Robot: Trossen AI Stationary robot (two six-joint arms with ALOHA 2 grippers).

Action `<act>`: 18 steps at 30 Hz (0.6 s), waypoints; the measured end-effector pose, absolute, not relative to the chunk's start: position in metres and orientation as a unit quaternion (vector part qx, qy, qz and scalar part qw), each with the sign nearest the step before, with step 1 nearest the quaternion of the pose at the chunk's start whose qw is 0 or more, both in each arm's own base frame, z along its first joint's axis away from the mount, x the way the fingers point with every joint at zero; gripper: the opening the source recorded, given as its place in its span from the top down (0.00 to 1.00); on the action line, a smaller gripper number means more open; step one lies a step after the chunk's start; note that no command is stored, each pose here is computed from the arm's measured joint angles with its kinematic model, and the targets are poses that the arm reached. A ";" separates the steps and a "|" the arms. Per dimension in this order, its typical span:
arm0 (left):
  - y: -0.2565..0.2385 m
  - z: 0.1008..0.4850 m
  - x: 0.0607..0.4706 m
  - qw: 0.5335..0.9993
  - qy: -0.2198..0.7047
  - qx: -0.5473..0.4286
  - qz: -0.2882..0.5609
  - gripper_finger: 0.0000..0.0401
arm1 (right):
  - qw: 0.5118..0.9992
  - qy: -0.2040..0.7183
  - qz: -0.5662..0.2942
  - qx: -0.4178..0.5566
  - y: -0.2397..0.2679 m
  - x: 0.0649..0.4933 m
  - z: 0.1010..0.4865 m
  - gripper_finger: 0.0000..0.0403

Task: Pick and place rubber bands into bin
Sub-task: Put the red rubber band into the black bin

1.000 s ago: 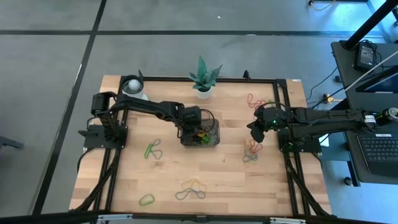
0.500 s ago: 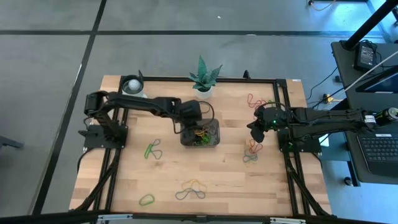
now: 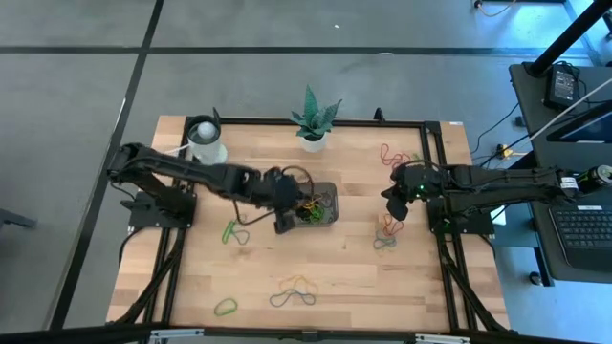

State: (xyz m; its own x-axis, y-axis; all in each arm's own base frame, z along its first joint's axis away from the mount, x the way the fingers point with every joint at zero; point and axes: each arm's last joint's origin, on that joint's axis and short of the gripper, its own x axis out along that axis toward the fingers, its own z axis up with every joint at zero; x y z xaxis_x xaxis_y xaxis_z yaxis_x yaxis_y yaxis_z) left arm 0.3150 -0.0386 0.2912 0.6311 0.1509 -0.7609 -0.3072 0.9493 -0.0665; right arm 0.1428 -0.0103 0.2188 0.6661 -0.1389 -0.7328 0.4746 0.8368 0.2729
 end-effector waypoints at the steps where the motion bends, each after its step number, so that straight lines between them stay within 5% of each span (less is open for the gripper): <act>1: -0.049 0.289 0.313 0.896 0.412 -0.095 0.132 1.00 | 0.888 0.372 -0.167 0.213 -0.010 0.143 0.219 0.97; 18: -0.158 0.243 0.260 0.863 0.397 -0.218 0.225 1.00 | 0.901 0.366 -0.150 0.178 -0.010 0.145 0.221 0.97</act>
State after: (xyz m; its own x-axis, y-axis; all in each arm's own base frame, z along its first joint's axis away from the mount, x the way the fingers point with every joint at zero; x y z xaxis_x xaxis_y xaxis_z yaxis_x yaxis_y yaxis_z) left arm 0.2603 -0.1576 0.2431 0.5841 0.2163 -0.7824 -0.5614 0.8038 -0.1969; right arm 0.1449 -0.0105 0.2208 0.6879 -0.1399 -0.7122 0.4003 0.8916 0.2115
